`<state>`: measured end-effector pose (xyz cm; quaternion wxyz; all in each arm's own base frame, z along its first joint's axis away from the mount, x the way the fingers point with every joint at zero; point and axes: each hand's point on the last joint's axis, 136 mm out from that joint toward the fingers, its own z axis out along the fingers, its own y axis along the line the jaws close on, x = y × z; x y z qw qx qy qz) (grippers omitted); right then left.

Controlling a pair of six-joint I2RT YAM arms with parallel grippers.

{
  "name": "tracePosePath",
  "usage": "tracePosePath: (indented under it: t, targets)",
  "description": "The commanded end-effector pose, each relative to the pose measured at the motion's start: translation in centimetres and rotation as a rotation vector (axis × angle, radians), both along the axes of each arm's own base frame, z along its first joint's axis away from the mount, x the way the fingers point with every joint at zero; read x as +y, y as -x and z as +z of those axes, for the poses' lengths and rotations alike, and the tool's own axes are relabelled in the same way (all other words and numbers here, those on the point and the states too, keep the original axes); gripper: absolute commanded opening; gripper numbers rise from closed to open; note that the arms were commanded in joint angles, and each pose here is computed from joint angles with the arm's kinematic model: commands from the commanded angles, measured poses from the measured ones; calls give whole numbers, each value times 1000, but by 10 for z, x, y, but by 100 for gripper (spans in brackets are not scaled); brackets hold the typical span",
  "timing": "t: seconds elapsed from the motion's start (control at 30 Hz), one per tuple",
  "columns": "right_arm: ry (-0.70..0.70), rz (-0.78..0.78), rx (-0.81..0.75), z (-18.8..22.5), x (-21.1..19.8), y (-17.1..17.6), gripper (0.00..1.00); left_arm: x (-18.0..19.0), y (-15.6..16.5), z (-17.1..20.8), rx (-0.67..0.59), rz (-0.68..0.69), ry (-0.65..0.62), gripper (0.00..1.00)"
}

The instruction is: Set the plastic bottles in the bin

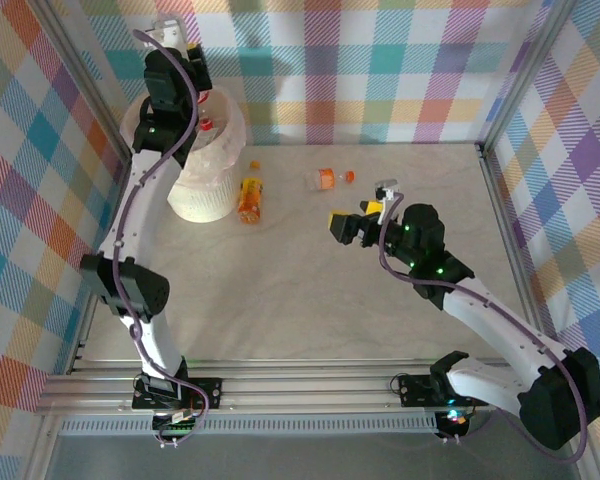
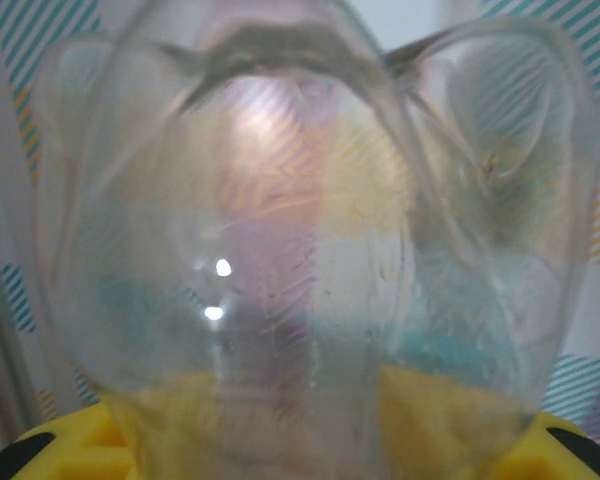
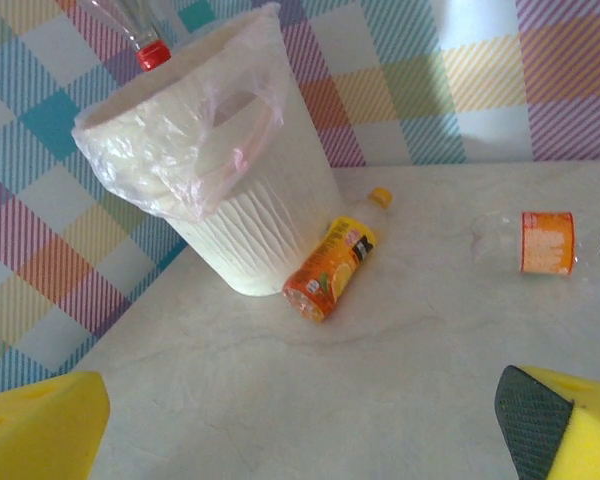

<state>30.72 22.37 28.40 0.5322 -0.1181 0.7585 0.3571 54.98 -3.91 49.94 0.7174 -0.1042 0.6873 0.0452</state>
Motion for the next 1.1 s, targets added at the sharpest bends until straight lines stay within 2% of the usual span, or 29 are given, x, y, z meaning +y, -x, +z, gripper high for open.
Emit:
tracePosePath:
  t: [0.0,0.2,0.33,0.4,0.5,0.57,0.7,0.9,1.07]
  targets:
    - [-10,-52,37,-14,-10,3,100,26,0,9,-27,64,35,43]
    - [12,-91,68,-28,-18,4,100,50,-8,-19,79,56,37,49]
    - [25,-93,55,-28,-19,3,100,43,-19,-53,167,-21,4,56]
    - [27,-90,53,-28,-17,2,100,49,-18,-67,208,14,12,64]
    - [16,-85,53,-28,-14,-1,100,54,-12,-64,207,33,36,83]
    - [16,-82,54,-28,-13,-3,100,55,-6,-54,200,39,56,91]
    - [38,-74,63,-32,-10,-6,100,55,8,-38,225,38,145,95]
    - [41,-77,81,-37,-7,-11,100,6,25,-42,298,-179,325,95]
    - [65,-125,146,-45,-8,-25,100,-52,42,-61,377,-275,321,97]
